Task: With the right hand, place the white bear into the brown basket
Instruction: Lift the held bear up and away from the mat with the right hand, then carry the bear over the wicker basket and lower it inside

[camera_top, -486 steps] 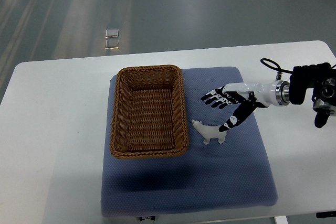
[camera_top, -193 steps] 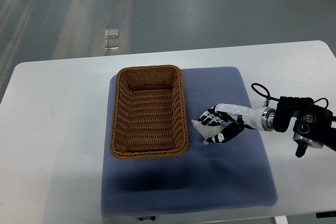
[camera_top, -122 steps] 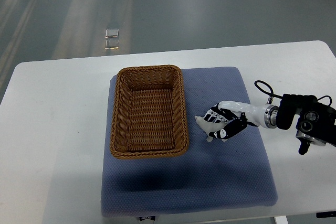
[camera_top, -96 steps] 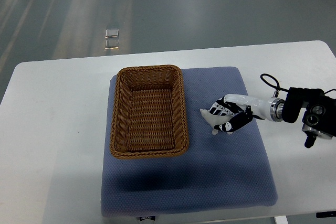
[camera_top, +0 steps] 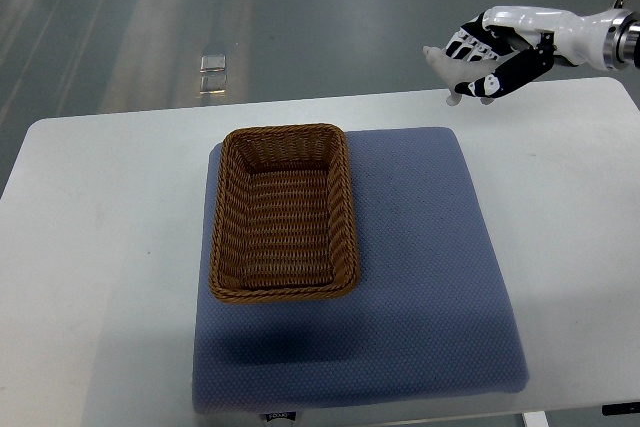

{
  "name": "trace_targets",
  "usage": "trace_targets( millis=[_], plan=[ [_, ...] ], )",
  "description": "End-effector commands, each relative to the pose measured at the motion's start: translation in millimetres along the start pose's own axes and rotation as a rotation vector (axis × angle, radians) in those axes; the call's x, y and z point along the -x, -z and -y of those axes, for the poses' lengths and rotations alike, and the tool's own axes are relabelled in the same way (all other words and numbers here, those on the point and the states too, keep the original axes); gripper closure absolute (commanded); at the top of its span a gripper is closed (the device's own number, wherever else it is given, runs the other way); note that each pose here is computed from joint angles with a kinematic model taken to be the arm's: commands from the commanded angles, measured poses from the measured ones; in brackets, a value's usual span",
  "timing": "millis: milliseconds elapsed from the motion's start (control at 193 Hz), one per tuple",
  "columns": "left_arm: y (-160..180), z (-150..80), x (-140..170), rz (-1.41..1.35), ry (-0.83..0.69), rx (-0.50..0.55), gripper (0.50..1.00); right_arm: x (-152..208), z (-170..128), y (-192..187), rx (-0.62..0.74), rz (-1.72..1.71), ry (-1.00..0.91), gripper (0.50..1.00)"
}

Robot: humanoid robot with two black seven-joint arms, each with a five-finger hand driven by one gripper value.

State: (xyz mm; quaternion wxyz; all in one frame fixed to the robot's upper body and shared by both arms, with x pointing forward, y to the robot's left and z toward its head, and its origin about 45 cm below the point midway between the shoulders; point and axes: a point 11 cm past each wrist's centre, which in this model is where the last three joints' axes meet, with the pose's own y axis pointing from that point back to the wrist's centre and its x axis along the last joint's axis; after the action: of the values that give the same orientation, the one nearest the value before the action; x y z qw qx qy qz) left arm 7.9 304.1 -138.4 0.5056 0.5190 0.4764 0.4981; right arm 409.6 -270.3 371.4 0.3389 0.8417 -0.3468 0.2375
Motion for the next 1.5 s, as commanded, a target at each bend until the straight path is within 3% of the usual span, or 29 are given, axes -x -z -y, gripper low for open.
trace_targets(
  millis=[0,353,706,1043,1495],
  plan=[
    [0,0,0,0.0,-0.001,0.0,0.5,1,6,8,-0.019,0.001,-0.003,0.981],
    [0,0,1,0.001,0.002,-0.002,0.5,36,75,32,-0.064,0.032,0.035,0.975],
    [0,0,-2,-0.002,-0.007,0.0,0.5,97,150,75,-0.098,0.037,0.154,0.971],
    [0,0,-3,-0.004,-0.009,-0.002,0.5,141,179,85,-0.087,0.019,0.19,0.965],
    [0,0,-3,-0.004,-0.009,0.0,0.5,199,194,79,-0.081,0.082,0.236,0.957]
  ],
)
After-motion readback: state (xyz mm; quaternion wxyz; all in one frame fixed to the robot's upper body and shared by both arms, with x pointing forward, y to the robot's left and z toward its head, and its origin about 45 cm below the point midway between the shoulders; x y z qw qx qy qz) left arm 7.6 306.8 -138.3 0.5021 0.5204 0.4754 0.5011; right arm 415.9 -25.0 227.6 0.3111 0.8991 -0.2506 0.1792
